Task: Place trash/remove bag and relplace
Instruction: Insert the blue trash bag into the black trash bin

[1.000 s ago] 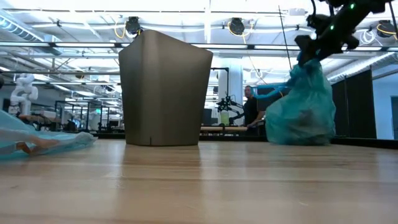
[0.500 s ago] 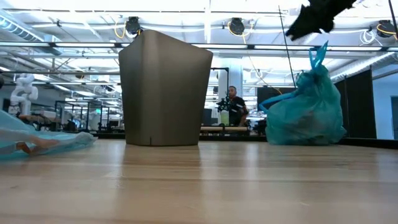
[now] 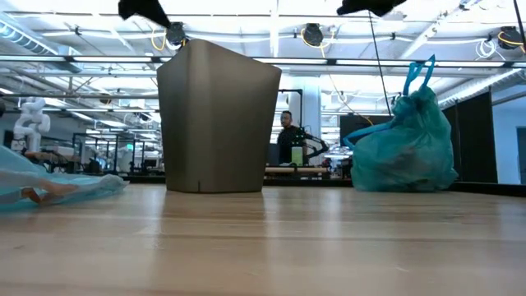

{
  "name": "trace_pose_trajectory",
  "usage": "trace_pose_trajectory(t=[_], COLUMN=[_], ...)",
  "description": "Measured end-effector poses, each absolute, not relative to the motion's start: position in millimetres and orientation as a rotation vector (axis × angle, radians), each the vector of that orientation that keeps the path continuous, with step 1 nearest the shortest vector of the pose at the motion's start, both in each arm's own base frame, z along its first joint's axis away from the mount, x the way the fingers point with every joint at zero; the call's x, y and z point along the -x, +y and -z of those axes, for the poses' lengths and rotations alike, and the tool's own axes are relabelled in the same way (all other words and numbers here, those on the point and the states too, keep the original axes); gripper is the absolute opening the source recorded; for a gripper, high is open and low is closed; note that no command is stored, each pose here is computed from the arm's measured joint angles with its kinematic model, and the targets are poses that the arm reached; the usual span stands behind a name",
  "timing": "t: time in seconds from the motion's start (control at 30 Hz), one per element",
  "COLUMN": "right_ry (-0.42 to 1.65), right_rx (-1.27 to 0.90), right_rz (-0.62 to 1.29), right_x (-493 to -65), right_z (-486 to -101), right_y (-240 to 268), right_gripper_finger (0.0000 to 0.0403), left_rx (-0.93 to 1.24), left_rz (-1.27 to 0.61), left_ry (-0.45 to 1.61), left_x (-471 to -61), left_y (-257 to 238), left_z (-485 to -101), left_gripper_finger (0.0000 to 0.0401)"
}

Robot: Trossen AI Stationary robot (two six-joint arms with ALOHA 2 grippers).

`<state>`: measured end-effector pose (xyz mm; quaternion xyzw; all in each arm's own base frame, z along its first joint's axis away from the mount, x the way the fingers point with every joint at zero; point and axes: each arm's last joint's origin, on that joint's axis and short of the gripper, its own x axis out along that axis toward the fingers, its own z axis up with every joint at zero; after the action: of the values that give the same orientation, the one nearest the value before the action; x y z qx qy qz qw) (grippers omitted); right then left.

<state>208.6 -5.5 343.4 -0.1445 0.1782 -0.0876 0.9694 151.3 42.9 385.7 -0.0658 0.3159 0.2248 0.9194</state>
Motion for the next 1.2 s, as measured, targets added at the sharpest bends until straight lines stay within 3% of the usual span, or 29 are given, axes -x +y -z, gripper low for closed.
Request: trace_pose_trajectory(t=[0.27, 0.47, 1.2], right_ry=[0.307, 0.345, 0.418], right_rx=[0.424, 0.513, 0.698], right_rz=[0.061, -0.04, -0.189], right_x=[-246.6, -287.3, -451.6], right_z=[-330.1, -293.5, -196.0], right_y=[28.4, 58.5, 129.7], right_gripper_finger=[0.0196, 0.0179, 0.0225], left_rx=[0.202, 0.191, 0.076], left_rz=[-0.47, -0.458, -0.323], left_ry=[0.579, 0.441, 0.233], left_x=[-154.9, -154.4, -168.4], left_y=[41.2, 39.6, 23.4], left_z=[-349.5, -344.8, -354.8], left_gripper_finger=[0.0001, 0.0001, 0.0])
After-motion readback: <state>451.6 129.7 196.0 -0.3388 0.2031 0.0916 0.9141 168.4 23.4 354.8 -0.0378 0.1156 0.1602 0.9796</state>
